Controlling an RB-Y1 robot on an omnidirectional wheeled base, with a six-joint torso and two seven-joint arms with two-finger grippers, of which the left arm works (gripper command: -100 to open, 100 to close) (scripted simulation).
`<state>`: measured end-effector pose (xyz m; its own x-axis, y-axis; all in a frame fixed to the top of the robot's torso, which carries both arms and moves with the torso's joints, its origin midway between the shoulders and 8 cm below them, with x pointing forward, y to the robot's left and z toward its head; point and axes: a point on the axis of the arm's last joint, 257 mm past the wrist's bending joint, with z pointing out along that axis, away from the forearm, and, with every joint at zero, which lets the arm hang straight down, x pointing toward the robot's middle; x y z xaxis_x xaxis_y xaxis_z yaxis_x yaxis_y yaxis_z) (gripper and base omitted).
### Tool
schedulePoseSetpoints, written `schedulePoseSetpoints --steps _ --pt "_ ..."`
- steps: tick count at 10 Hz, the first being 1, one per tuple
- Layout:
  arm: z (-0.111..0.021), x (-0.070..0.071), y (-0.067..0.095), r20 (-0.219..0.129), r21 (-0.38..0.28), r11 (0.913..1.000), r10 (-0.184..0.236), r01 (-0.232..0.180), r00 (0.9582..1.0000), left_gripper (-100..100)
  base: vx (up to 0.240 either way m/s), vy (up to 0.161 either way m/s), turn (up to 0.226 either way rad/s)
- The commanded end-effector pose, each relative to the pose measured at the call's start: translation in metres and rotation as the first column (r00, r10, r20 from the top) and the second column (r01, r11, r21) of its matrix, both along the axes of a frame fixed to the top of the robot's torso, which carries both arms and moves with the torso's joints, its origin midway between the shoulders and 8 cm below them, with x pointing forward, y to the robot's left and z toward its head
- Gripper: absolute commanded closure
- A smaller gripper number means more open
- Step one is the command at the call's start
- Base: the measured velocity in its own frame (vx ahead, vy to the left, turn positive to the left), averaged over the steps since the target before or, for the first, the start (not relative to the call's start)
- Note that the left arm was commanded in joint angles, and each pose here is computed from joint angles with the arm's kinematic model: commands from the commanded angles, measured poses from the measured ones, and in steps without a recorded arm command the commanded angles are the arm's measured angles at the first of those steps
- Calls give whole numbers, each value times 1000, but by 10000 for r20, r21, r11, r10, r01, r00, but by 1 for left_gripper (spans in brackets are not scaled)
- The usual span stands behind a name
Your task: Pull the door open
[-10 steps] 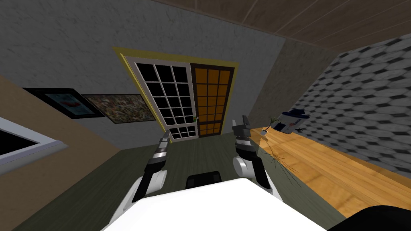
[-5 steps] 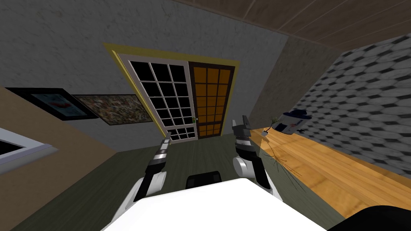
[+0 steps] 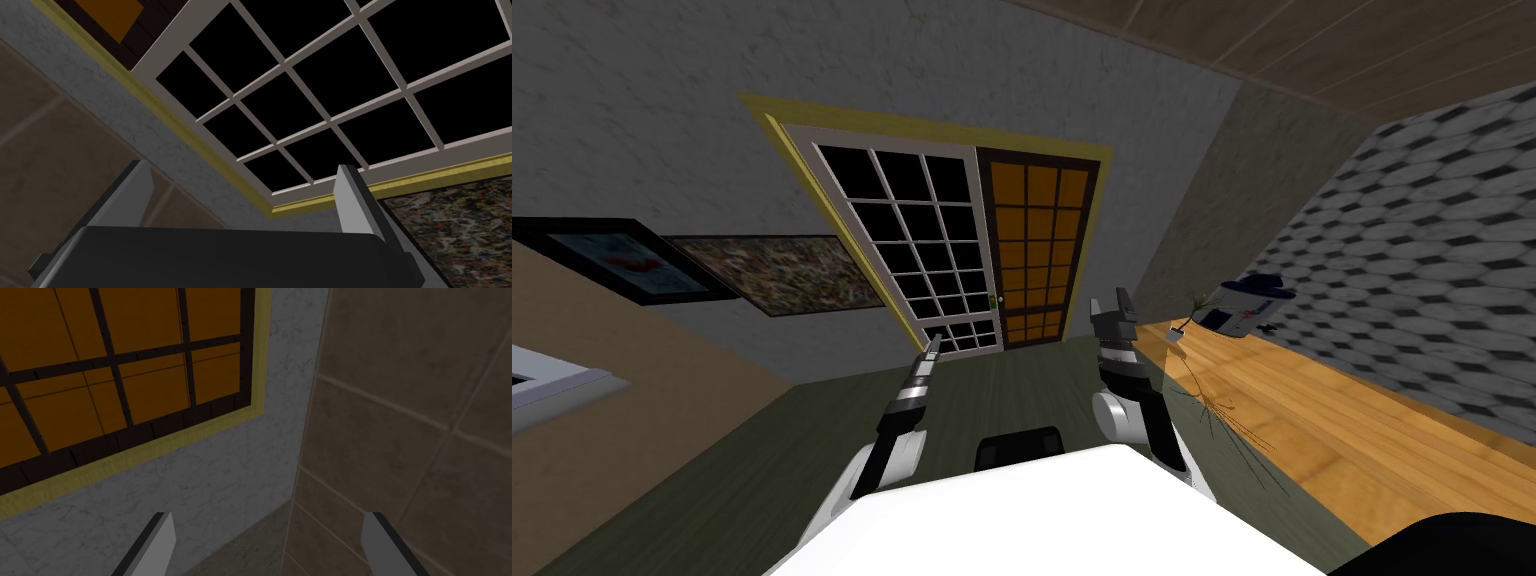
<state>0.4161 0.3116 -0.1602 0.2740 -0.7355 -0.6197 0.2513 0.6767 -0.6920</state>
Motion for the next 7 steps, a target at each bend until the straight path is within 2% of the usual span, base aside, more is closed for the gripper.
schedulePoseSetpoints --steps 1,4,7 --pt "-11 0 4 -158 347 9993 147 -141 9998 -100 102 -45 -7" --pt "-30 1 11 -452 950 9948 413 -369 9981 -100 92 -40 -4" --pt "-49 1 18 -734 1559 9861 687 -566 9949 -100 104 -31 -4"
